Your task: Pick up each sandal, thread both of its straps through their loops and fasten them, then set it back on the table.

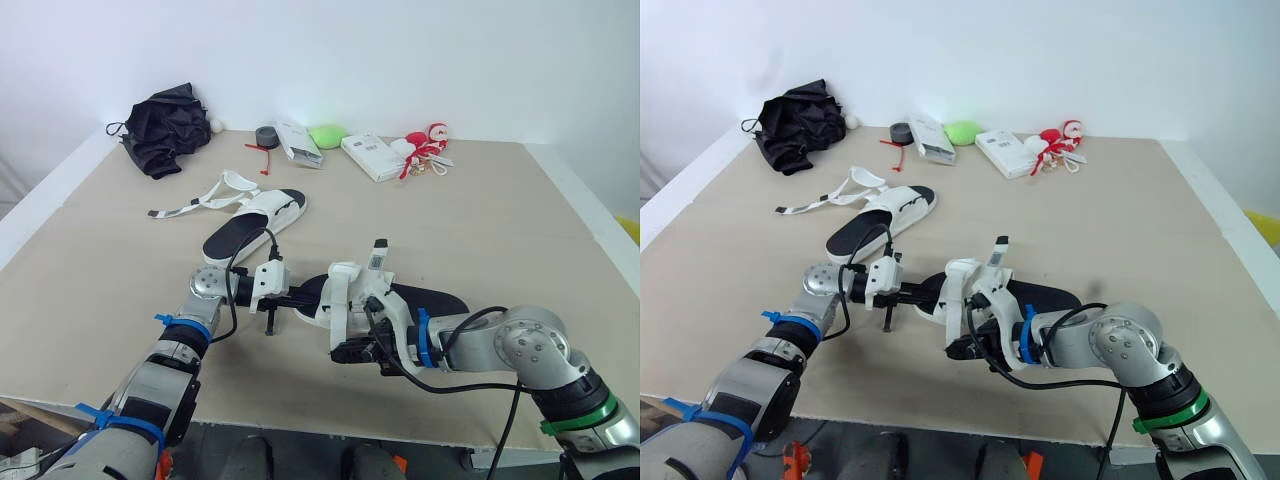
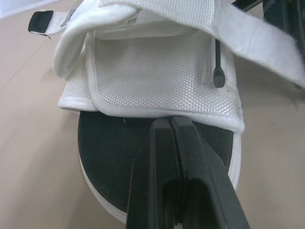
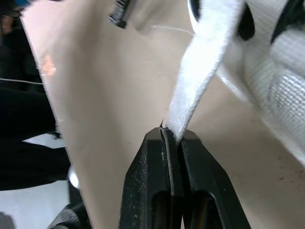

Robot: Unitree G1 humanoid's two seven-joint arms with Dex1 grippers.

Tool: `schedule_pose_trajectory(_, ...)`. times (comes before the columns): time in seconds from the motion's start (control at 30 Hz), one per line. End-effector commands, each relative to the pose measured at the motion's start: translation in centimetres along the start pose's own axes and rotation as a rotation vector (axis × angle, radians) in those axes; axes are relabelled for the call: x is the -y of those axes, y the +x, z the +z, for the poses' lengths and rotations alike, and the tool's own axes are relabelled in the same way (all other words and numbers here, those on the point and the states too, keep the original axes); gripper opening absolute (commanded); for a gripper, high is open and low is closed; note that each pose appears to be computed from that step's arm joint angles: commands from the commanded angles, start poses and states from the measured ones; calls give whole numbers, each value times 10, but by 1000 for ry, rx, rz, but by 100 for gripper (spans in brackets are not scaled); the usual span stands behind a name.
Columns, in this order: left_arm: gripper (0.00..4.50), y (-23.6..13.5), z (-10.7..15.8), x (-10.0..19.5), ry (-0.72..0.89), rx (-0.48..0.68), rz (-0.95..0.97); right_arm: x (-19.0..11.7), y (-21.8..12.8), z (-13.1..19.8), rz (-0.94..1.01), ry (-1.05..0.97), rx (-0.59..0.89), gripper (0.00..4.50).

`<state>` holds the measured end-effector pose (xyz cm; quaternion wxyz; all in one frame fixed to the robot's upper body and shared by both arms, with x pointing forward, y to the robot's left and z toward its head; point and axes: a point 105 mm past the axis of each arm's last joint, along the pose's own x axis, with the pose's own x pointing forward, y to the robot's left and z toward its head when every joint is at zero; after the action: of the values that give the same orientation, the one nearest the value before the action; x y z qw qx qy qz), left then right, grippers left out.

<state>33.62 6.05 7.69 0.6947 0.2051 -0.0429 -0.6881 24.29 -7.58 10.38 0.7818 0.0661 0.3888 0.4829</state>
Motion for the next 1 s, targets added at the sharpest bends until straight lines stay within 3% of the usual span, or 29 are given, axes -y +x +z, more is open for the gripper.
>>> schedule_pose_trajectory(0.03, 0, -7, -51, 42, -200, -173, -100, -36, -24, 55, 203, -30, 214, 4)
schedule_pose_trajectory(0.13, 0, -6, -51, 42, -198, -171, -103, -34, -32, 74, 197, -32, 245, 4)
schedule_pose_trajectory(0.27, 0, -5, -51, 42, -196, -170, -106, 0, -32, 94, 46, 22, 230, 4)
schedule_pose_trajectory(0.53, 0, -4, -51, 43, -194, -164, -98, 27, -12, 80, -40, 64, 96, 4)
schedule_pose_trajectory(1.0, 0, -7, -55, 49, -207, -165, -89, 8, -8, 62, 107, 106, -4, 4)
